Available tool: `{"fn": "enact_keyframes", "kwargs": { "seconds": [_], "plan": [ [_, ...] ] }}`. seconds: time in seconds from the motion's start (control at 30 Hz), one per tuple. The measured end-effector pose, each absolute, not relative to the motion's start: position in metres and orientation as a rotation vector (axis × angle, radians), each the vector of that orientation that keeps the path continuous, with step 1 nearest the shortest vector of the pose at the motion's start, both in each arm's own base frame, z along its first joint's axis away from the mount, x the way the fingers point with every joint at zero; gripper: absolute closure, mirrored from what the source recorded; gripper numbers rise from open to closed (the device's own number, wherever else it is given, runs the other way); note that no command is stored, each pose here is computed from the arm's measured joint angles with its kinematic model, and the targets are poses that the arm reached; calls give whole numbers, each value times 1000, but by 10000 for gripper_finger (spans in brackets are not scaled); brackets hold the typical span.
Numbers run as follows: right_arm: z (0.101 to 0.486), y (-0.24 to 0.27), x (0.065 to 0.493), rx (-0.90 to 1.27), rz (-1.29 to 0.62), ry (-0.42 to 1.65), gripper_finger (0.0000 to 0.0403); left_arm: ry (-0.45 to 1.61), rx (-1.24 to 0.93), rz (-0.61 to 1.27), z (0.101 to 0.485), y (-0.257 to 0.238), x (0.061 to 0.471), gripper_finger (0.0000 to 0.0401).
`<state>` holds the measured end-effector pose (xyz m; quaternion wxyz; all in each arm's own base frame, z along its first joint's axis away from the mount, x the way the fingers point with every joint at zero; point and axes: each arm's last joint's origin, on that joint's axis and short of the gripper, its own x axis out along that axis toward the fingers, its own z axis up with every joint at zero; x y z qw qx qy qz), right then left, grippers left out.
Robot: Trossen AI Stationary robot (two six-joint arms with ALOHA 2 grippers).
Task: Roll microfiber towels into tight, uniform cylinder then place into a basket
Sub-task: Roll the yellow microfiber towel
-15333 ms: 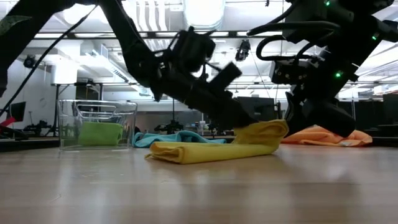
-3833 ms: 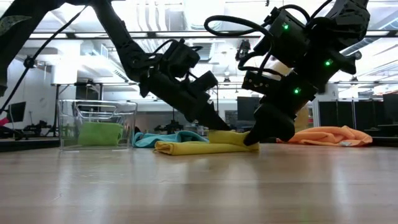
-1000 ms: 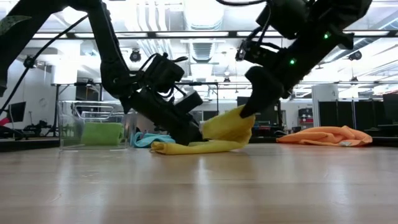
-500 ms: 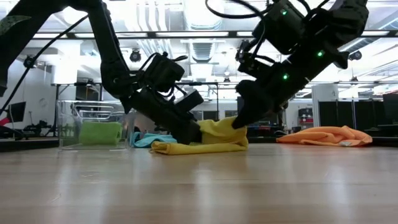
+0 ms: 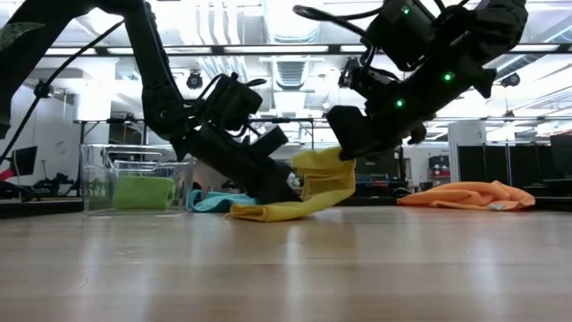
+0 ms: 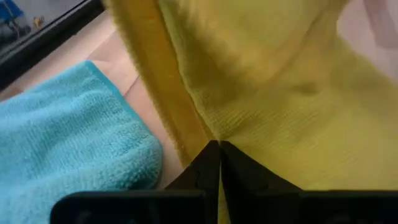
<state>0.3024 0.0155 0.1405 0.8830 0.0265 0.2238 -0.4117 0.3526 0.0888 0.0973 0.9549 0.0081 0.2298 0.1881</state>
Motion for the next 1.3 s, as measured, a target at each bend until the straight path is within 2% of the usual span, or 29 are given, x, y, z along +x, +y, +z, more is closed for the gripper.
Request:
{"fn": "enact_keyframes", "kwargs": {
  "seconds": [0.37, 0.83, 1.07, 1.3],
  "plan": [
    [122, 11, 304, 38, -964, 457, 391, 431, -154, 384, 98, 75, 356, 401],
    [97, 11, 310, -14, -982, 499, 391, 468, -159, 323, 127, 63, 349, 401],
    [96, 11, 310, -59, -967, 524, 391, 370, -112, 300, 143, 63, 348, 401],
    [96, 11, 309, -67, -957, 538, 391, 407, -58, 303, 118, 71, 367, 401]
  ]
}}
